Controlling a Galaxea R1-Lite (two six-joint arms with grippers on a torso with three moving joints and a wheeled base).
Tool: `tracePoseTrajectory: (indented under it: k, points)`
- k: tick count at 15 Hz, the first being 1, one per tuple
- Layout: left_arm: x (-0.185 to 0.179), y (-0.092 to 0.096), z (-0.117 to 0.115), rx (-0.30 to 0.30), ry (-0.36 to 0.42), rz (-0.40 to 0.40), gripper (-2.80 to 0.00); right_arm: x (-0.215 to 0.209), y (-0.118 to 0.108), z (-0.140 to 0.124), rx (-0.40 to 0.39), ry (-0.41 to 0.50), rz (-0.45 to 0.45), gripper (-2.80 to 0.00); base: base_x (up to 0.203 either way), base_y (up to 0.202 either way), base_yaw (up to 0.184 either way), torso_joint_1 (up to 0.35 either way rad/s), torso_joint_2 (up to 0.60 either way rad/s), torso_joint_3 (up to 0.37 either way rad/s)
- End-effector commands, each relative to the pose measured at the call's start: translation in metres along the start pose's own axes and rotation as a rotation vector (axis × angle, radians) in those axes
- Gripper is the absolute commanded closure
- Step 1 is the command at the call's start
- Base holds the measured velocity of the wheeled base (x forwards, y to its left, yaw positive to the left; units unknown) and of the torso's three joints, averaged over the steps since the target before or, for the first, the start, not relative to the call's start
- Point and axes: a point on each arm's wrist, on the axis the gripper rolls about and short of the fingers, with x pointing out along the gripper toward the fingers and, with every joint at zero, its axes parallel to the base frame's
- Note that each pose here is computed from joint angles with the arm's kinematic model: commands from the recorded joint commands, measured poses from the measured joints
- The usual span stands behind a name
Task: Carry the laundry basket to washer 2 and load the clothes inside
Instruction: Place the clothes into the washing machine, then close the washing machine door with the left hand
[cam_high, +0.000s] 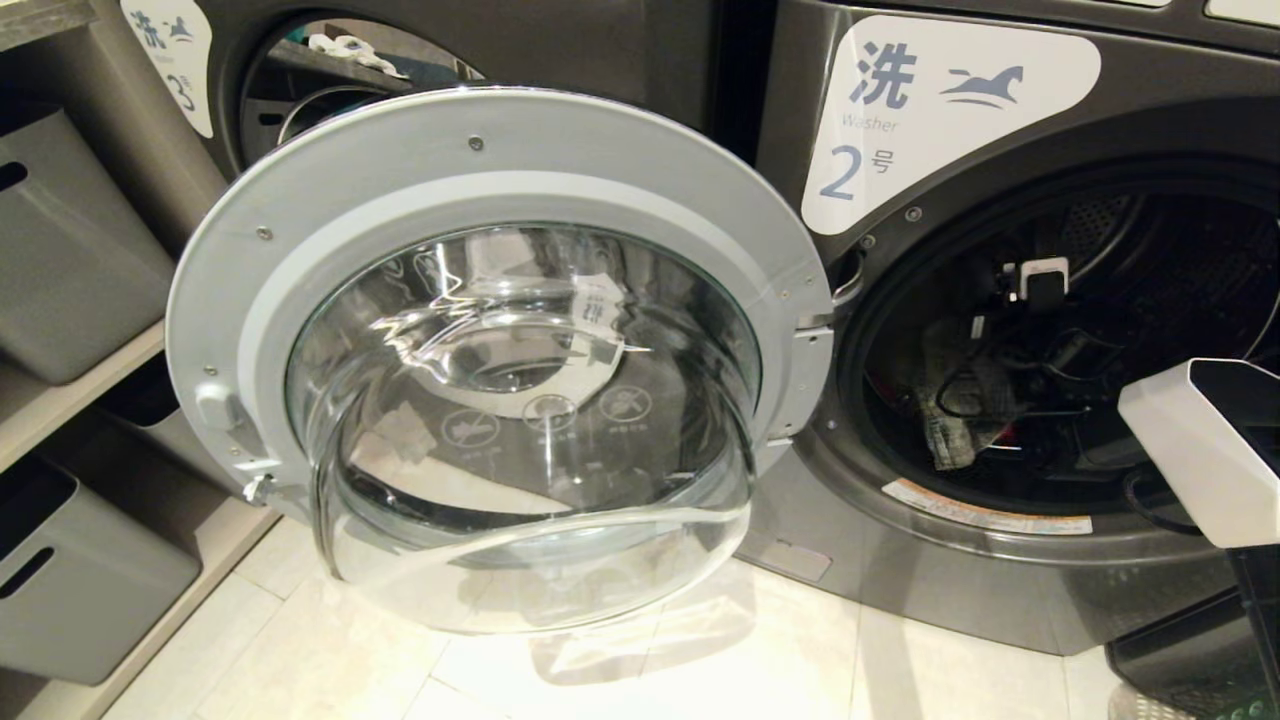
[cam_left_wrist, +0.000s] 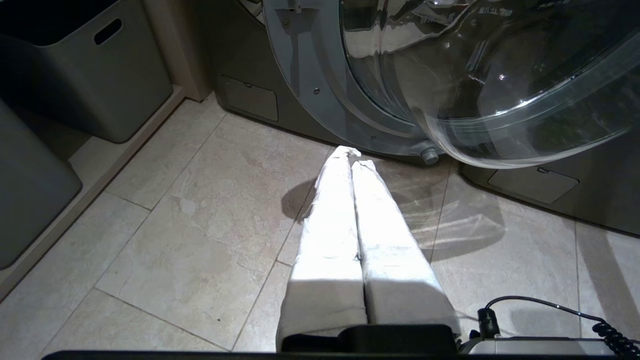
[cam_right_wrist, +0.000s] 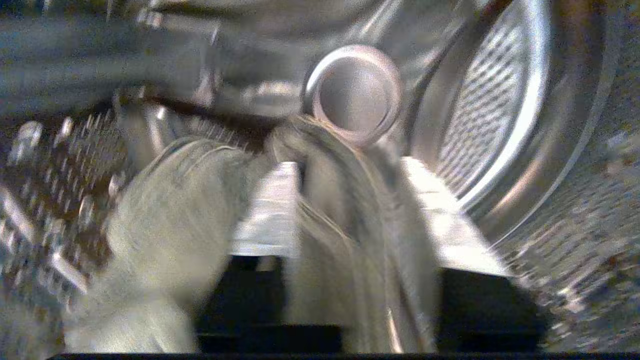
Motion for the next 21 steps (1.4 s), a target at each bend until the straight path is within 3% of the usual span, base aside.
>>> tracePoseTrajectory:
  k: [1, 4, 8, 11, 15, 16, 18, 21]
  points:
    - [0.001, 0.0, -0.003, 0.0, 0.01, -0.001, 0.0, 0.0, -0.001, -0.008, 0.006, 0.016, 0.007, -2.8, 0.0, 0.0, 0.0, 0.0, 0.0, 0.0]
    - [0.001, 0.0, -0.003, 0.002, 0.011, -0.001, 0.0, -0.012, -0.008, 0.005, 0.099, 0.071, 0.018, -2.8, 0.0, 0.0, 0.0, 0.0, 0.0, 0.0]
    - [0.001, 0.0, -0.003, 0.0, 0.011, -0.001, 0.0, -0.061, -0.017, 0.055, 0.24, 0.176, 0.085, -2.8, 0.0, 0.0, 0.0, 0.0, 0.0, 0.0]
    - [0.001, 0.0, -0.003, 0.0, 0.011, 0.0, 0.0, -0.112, -0.013, 0.08, 0.282, 0.232, 0.151, -2.8, 0.0, 0.0, 0.0, 0.0, 0.0, 0.0]
    - [0.001, 0.0, -0.003, 0.0, 0.011, 0.001, 0.0, -0.184, -0.01, 0.104, 0.274, 0.314, 0.235, -2.8, 0.0, 0.0, 0.0, 0.0, 0.0, 0.0]
    - [0.001, 0.0, -0.003, 0.0, 0.011, 0.001, 0.0, -0.199, -0.013, 0.111, 0.273, 0.326, 0.248, 0.0, 0.0, 0.0, 0.0, 0.0, 0.0, 0.0]
    - [0.001, 0.0, -0.003, 0.0, 0.011, 0.001, 0.0, -0.225, -0.019, 0.118, 0.271, 0.363, 0.267, 0.0, 0.0, 0.0, 0.0, 0.0, 0.0, 0.0]
    - [0.001, 0.0, -0.003, -0.004, 0.01, 0.001, 0.0, -0.247, -0.036, 0.146, 0.269, 0.331, 0.264, 0.0, 0.0, 0.0, 0.0, 0.0, 0.0, 0.0]
